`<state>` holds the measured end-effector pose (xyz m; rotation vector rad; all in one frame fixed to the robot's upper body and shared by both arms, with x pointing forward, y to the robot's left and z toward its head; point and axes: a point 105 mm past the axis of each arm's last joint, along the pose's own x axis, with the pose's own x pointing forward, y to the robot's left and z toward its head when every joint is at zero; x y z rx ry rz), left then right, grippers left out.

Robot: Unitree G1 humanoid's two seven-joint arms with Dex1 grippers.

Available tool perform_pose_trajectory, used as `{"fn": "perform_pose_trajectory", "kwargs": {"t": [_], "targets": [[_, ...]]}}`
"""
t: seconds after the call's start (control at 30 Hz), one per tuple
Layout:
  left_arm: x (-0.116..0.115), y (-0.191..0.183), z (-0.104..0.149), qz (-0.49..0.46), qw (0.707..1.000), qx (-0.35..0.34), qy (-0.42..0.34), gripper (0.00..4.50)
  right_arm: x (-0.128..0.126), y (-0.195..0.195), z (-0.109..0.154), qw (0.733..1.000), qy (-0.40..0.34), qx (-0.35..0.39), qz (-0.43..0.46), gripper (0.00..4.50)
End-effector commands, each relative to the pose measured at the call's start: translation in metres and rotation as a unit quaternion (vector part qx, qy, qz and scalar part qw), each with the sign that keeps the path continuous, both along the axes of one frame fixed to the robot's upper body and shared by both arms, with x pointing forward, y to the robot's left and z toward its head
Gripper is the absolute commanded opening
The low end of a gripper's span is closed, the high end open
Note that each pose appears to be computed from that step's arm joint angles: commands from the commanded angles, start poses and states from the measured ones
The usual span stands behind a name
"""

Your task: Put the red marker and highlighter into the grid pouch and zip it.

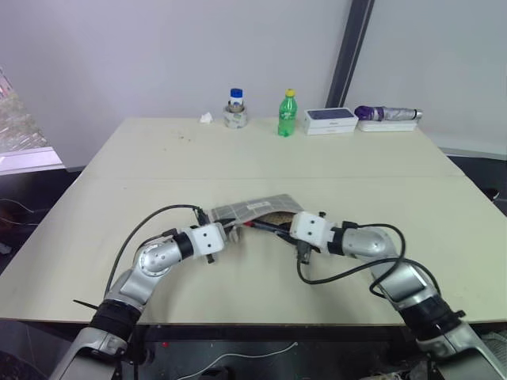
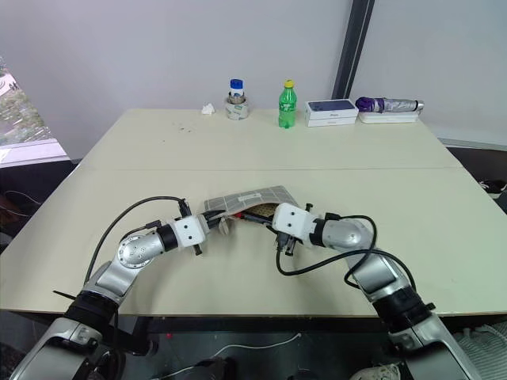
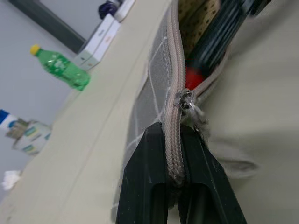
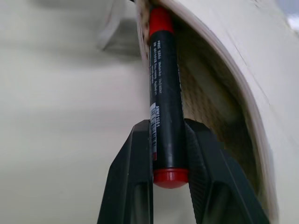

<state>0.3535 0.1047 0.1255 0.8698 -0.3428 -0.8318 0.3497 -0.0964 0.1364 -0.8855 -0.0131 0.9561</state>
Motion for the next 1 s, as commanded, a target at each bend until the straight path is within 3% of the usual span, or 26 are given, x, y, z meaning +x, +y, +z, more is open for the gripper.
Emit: {"fn": "perform_pose_trajectory", "kwargs": {"t": [0.03, 0.23, 0.3, 0.53, 0.7, 0.83, 0.9, 1.0], "targets": [[-0.009, -0.014, 0.015, -0.039, 0.999, -0.004, -0.025, 0.00, 0.006, 0.025, 0.018, 0.995, -0.069, -0.041, 0.054, 0.40], [-0.012, -0.010, 0.012, -0.044, 0.998, 0.022, -0.031, 0.00, 0.011, 0.036, 0.012, 0.984, -0.120, -0.096, 0.090, 0.40], [-0.012, -0.009, 0.013, -0.042, 0.998, 0.022, -0.033, 0.00, 0.011, 0.037, 0.010, 0.986, -0.114, -0.083, 0.091, 0.40], [-0.008, -0.007, 0.011, -0.029, 0.999, 0.022, -0.028, 0.00, 0.005, 0.023, 0.034, 0.992, -0.092, -0.012, 0.081, 3.87], [-0.007, -0.005, 0.003, -0.023, 0.999, 0.027, -0.018, 0.00, -0.018, 0.016, 0.059, 0.992, -0.062, 0.045, 0.099, 3.87], [-0.005, -0.006, 0.001, -0.016, 1.000, 0.018, -0.013, 0.00, -0.033, 0.003, 0.068, 0.987, 0.012, 0.138, 0.081, 3.87], [-0.004, -0.008, 0.002, -0.016, 1.000, 0.021, -0.015, 0.00, -0.041, 0.000, 0.057, 0.982, 0.069, 0.163, 0.071, 3.87], [-0.005, -0.017, -0.002, -0.031, 0.998, 0.046, -0.026, 0.00, -0.062, 0.007, 0.016, 0.962, 0.187, 0.188, 0.065, 3.87]]}}
